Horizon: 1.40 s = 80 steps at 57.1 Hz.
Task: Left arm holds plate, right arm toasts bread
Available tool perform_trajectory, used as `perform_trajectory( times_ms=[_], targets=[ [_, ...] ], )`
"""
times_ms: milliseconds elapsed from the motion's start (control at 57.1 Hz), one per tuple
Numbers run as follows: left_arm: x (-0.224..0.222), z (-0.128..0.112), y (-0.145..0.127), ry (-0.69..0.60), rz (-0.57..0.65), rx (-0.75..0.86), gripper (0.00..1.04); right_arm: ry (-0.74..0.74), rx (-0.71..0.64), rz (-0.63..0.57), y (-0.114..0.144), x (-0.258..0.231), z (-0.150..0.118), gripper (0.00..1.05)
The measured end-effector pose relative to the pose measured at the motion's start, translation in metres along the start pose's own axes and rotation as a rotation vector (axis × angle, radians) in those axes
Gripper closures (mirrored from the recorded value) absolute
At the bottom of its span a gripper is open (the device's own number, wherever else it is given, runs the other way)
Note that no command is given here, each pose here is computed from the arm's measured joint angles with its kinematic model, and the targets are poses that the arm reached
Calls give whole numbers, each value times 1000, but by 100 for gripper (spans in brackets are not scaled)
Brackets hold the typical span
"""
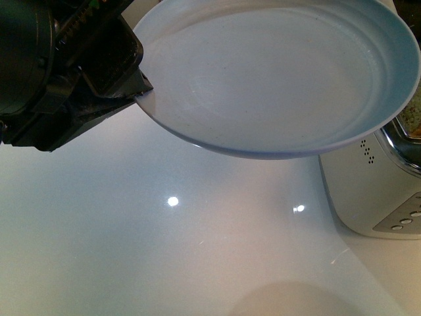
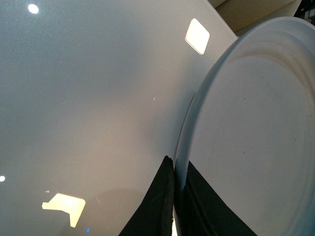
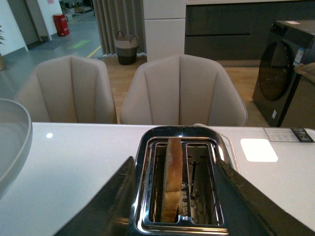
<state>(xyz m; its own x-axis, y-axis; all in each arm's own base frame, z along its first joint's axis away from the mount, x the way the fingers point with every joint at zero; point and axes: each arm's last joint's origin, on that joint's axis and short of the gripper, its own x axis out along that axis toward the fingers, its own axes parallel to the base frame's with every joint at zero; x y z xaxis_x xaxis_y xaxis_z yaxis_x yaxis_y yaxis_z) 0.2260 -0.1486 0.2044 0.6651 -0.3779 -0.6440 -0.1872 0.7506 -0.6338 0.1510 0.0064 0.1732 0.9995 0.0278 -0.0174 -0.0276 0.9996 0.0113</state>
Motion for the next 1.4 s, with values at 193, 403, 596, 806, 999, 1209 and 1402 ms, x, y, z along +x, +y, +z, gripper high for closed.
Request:
perform_trajectory(
  times_ms=[193,403,596,806,999,1209,1402],
  targets=[
    [0,0,0,-1,0,0,102,-10,-7,-25,-6,-9,-8,103],
    [0,0,0,0,-1,0,102,-26,-6,-26,-6,-17,-4,103],
    [0,0,0,-1,0,0,102,-31,-6,-26,-5,-25,-2,103],
    [0,0,0,0,-1,0,102,-35,-7,-26,-5,-30,-1,103],
    [0,0,0,0,0,0,102,-36,-7,-26,-5,-35,-1,103],
    [0,0,0,0,-1,0,102,-37,-7,-26,-5,-40,-1,103],
    [0,0,0,-1,0,0,102,-36,-7,-26,-5,-44,-2,103]
  ],
)
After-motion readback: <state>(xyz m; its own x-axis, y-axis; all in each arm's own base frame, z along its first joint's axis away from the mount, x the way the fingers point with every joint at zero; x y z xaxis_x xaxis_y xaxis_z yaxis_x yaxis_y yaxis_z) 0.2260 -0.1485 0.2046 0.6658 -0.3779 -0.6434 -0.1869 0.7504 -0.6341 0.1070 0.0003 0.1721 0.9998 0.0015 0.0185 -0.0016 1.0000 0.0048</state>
